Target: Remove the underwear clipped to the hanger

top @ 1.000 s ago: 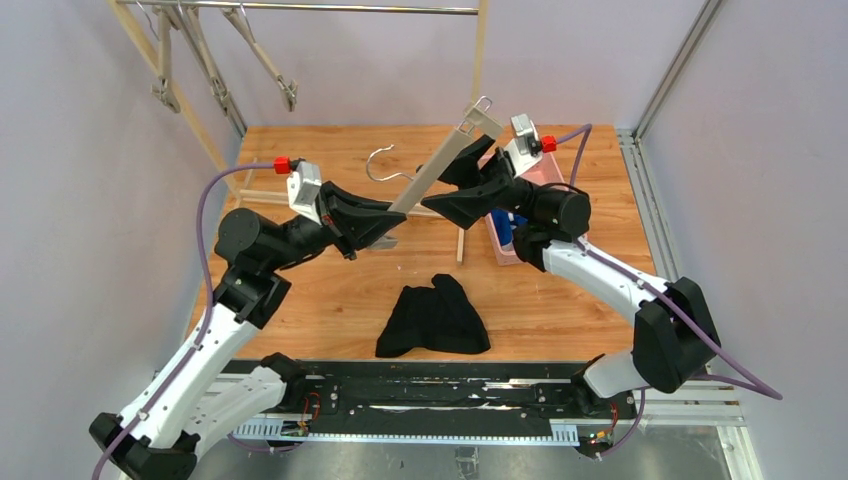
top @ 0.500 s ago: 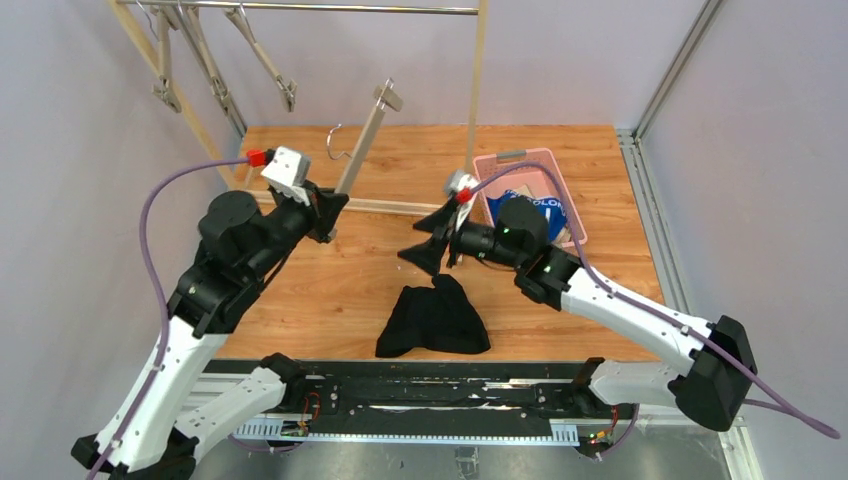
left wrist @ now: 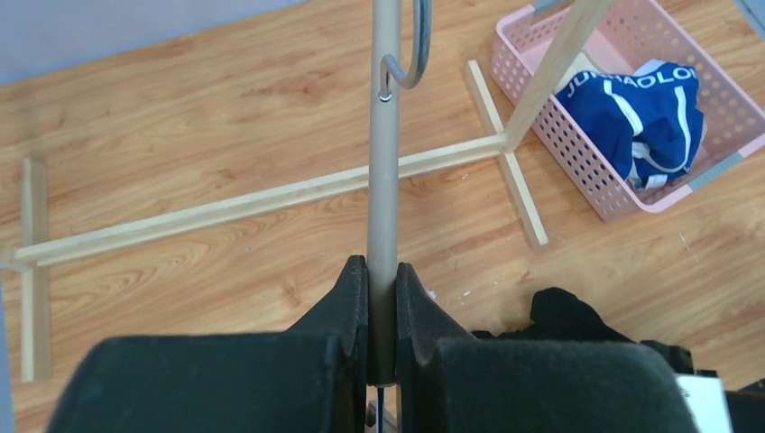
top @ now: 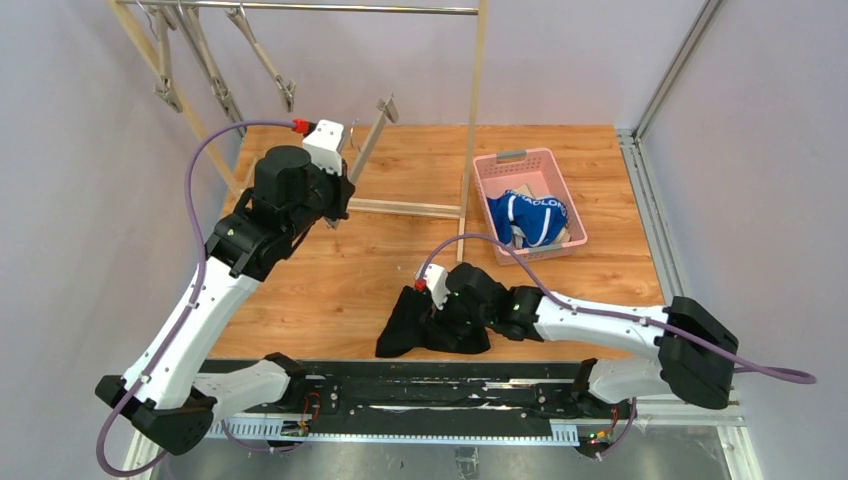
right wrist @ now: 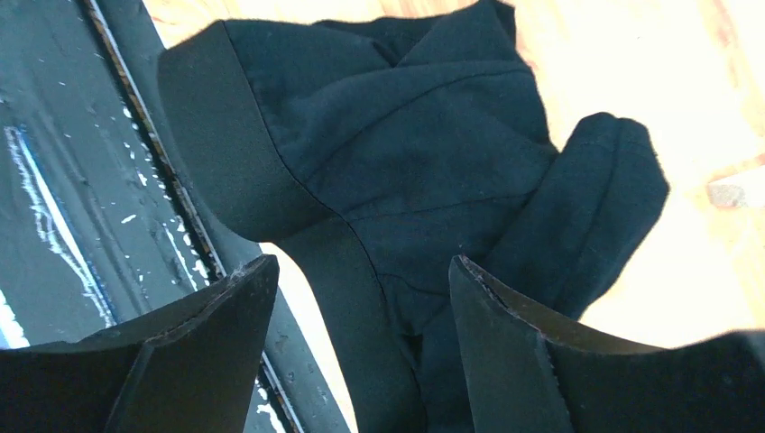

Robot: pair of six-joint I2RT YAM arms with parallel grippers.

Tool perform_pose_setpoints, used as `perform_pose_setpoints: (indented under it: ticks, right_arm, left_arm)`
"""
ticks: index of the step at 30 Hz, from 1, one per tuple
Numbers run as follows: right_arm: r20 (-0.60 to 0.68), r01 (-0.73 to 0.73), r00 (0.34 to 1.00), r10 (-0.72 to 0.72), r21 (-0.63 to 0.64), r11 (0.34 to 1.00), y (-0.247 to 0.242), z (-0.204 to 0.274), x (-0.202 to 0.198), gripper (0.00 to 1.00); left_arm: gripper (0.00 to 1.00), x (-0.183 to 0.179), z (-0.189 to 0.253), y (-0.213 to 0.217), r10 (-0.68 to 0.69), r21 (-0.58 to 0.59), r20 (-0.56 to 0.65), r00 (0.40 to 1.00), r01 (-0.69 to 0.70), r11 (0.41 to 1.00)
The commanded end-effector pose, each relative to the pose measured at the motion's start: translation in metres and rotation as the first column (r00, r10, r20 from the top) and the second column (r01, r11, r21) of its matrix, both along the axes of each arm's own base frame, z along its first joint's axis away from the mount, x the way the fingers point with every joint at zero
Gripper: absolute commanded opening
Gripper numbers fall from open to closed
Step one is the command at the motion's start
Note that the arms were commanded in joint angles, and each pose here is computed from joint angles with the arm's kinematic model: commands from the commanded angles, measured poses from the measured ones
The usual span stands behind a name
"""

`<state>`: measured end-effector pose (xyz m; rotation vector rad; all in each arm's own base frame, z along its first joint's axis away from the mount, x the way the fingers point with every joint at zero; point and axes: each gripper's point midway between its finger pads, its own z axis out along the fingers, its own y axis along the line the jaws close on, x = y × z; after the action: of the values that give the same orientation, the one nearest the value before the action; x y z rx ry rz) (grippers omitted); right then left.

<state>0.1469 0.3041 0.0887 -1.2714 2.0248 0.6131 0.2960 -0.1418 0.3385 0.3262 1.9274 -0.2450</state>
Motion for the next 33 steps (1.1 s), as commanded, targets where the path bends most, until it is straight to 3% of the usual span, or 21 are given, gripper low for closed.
perform_pose_setpoints:
  ticks: [1, 8, 16, 25, 28, 30, 32, 33]
  right_arm:
    - [-0.025, 0.035, 0.999, -0.037, -0.073, 0.997, -0.002, -0.023, -0.004, 0.71]
    - [0.0, 0.045, 0.999, -0.045, -0.151, 0.988, 0.008, -0.044, -0.002, 0.73]
    - [0.085, 0.028, 0.996, -0.017, -0.125, 0.992, 0.03, -0.019, 0.012, 0.76]
    - [-0.041, -0.016, 0.999, 0.008, -0.198, 0.98, 0.04, -0.062, -0.002, 0.69]
    - [-0.079, -0.031, 0.997, 0.015, -0.207, 0.978, 0.042, -0.068, -0.007, 0.61]
    - [-0.106, -0.046, 0.994, 0.024, -0.213, 0.976, 0.043, -0.07, -0.012, 0.5]
    - [-0.141, -0.07, 0.989, 0.038, -0.227, 0.971, 0.042, -0.074, -0.018, 0.3]
    - [-0.157, -0.079, 0.987, 0.043, -0.232, 0.97, 0.042, -0.074, -0.021, 0.1]
  left_arm:
    - [0.0, 0.009, 0.027, 0.001, 0.03, -0.023, 0.072, 0.997, -0.029, 0.999]
    - [0.0, 0.023, 0.015, 0.0, 0.054, 0.013, 0.051, 0.997, -0.055, 0.998]
    - [0.0, 0.023, 0.002, -0.002, 0.043, 0.025, 0.038, 0.998, -0.044, 0.999]
    - [0.0, 0.026, -0.002, 0.0, 0.055, 0.035, 0.04, 0.998, -0.057, 0.998]
    - [0.0, 0.028, -0.001, -0.003, 0.047, 0.031, 0.041, 0.998, -0.048, 0.998]
    - [0.0, 0.029, 0.003, -0.006, 0.038, 0.024, 0.044, 0.998, -0.039, 0.999]
    - [0.0, 0.031, 0.009, -0.007, 0.035, 0.022, 0.053, 0.998, -0.036, 0.999]
    - [0.0, 0.032, 0.011, -0.007, 0.035, 0.023, 0.055, 0.998, -0.036, 0.999]
